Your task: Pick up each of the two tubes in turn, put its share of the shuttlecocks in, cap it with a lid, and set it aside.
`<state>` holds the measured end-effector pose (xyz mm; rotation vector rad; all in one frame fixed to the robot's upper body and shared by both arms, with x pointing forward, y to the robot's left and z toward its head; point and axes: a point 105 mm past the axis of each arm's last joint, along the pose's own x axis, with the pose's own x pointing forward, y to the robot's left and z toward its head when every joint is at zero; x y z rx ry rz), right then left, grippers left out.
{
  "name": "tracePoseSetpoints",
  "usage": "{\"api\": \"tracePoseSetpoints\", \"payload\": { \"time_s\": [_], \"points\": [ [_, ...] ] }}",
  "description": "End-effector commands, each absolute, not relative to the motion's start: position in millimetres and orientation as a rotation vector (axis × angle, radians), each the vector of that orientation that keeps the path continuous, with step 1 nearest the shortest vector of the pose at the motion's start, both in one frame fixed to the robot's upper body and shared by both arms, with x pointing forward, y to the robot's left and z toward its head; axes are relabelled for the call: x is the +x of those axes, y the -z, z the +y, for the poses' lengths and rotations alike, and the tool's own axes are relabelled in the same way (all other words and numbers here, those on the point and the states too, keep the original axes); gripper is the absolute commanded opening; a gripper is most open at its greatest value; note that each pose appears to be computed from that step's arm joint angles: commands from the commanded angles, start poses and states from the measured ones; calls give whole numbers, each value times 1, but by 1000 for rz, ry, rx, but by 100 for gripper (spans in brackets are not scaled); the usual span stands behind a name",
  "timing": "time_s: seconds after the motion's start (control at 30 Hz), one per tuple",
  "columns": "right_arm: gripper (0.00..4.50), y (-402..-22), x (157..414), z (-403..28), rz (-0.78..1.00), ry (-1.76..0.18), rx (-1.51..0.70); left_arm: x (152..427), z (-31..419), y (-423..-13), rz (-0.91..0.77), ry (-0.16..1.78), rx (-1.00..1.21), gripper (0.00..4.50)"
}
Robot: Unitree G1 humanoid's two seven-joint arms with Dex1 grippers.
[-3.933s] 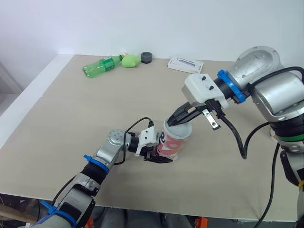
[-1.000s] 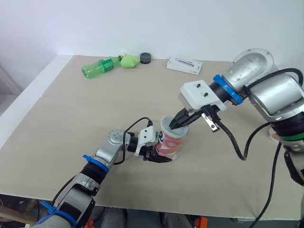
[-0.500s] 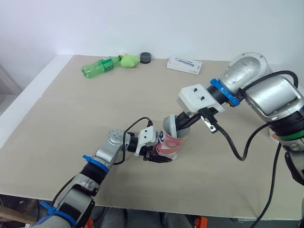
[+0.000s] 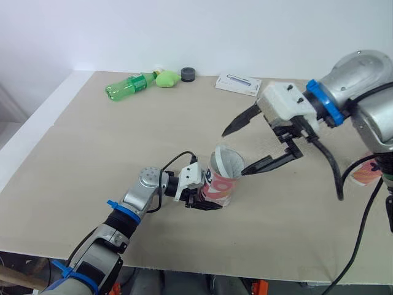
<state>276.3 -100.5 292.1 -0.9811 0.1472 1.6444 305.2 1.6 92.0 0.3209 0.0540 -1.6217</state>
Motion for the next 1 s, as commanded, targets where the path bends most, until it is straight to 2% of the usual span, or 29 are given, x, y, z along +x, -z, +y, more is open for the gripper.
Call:
{"api": "tracePoseSetpoints", "payload": {
  "time_s": [0.03,0.3,0.33,0.43,0.53,0.57,0.6,0.63,0.67,1.0],
  "points": [
    [440,-306,277,-98,84,-1614,-976,308,9,-76,137,1601,345,280],
    [440,-301,294,-81,34,-1556,-974,308,10,-76,135,1603,349,280],
    [419,-301,296,-80,33,-1553,-973,308,10,-76,136,1602,349,280],
    [308,-298,295,-80,33,-1578,-972,308,11,-76,136,1600,350,280],
    [160,-296,294,-82,43,-1595,-975,308,11,-76,136,1597,350,280],
    [132,-295,294,-83,44,-1601,-978,308,11,-76,136,1596,349,280],
    [66,-295,293,-83,46,-1607,-979,308,11,-76,136,1595,349,280],
    [18,-295,293,-83,47,-1610,-980,308,12,-76,136,1594,349,280],
    [8,-294,293,-83,48,-1612,-982,308,12,-76,136,1593,349,280],
    [8,-287,295,-91,105,-1597,-1040,307,10,-75,134,1597,345,280]
  ]
}}
